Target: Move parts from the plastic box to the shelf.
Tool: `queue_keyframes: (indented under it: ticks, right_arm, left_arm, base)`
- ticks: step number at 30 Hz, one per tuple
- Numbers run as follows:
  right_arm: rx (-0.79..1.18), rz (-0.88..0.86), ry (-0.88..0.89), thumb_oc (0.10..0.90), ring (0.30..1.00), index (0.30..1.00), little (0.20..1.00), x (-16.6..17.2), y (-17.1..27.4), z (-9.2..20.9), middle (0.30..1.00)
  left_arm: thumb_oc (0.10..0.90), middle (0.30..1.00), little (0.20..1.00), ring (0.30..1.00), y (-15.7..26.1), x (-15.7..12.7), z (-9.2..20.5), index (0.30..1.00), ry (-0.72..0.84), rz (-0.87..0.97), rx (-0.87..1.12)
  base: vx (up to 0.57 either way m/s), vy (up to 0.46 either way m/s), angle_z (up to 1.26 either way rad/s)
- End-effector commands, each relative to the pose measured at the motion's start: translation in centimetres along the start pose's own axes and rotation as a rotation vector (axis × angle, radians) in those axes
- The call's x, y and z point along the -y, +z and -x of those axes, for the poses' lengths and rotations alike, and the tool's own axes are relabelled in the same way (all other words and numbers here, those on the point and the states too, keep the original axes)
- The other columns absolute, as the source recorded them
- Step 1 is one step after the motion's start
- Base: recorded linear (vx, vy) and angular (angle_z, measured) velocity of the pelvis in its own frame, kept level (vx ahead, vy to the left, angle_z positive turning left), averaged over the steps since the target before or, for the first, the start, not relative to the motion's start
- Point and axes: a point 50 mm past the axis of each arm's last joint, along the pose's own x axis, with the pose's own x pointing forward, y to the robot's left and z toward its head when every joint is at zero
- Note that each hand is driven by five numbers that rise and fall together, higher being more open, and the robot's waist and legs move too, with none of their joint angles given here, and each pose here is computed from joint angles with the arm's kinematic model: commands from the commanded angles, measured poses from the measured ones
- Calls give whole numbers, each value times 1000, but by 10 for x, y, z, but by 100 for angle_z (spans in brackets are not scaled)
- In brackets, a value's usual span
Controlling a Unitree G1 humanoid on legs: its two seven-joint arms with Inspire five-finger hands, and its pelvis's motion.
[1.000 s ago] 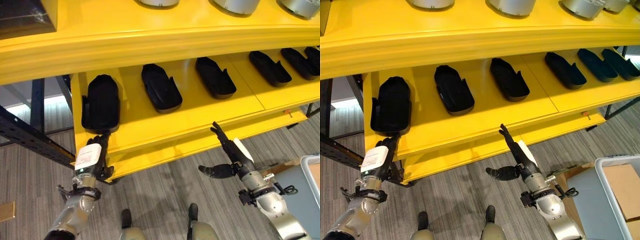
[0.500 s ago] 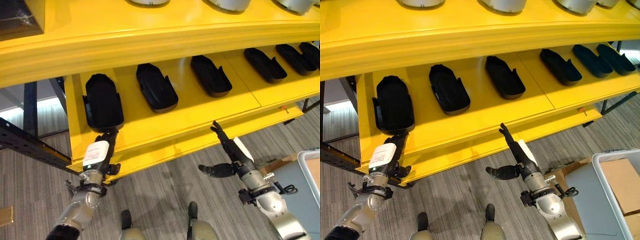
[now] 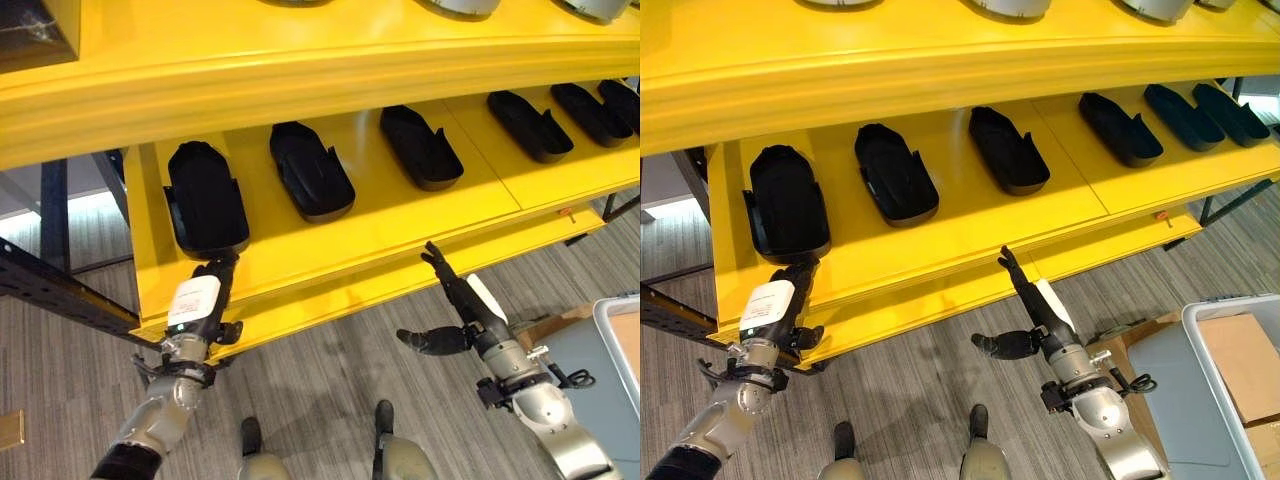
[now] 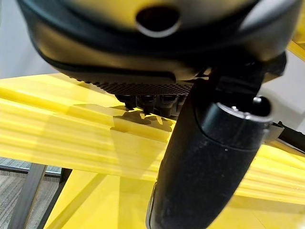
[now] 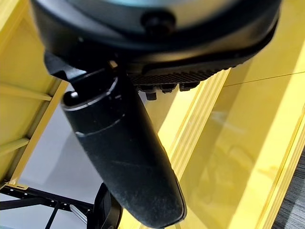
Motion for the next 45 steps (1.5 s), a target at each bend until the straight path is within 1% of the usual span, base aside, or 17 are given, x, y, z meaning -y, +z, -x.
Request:
queue_keyframes:
  ticks: [1,24,32,45]
  right_arm:
    - [296,10,-61,900,1000,1000,1000,15,49,-16,1000]
    - [309,7,-57,900,1000,1000,1000,14,51,-16,1000]
    - [319,7,-56,900,1000,1000,1000,15,53,-17,1000]
    - [325,10,-57,900,1000,1000,1000,15,54,-18,1000]
  left_arm:
    - [900,1000,1000,1000,16,-27,-26,1000,138,-4,83]
    - [900,1000,1000,1000,-1,-34,-34,1000,180,-3,-7]
    - [900,1000,1000,1000,-2,-37,-35,1000,186,-9,-9]
    - [900,1000,1000,1000,-1,-31,-34,1000,169,4,-14]
  base:
    - [0,0,0]
    - [0,0,0]
    - [0,1,0]
    - [0,0,0]
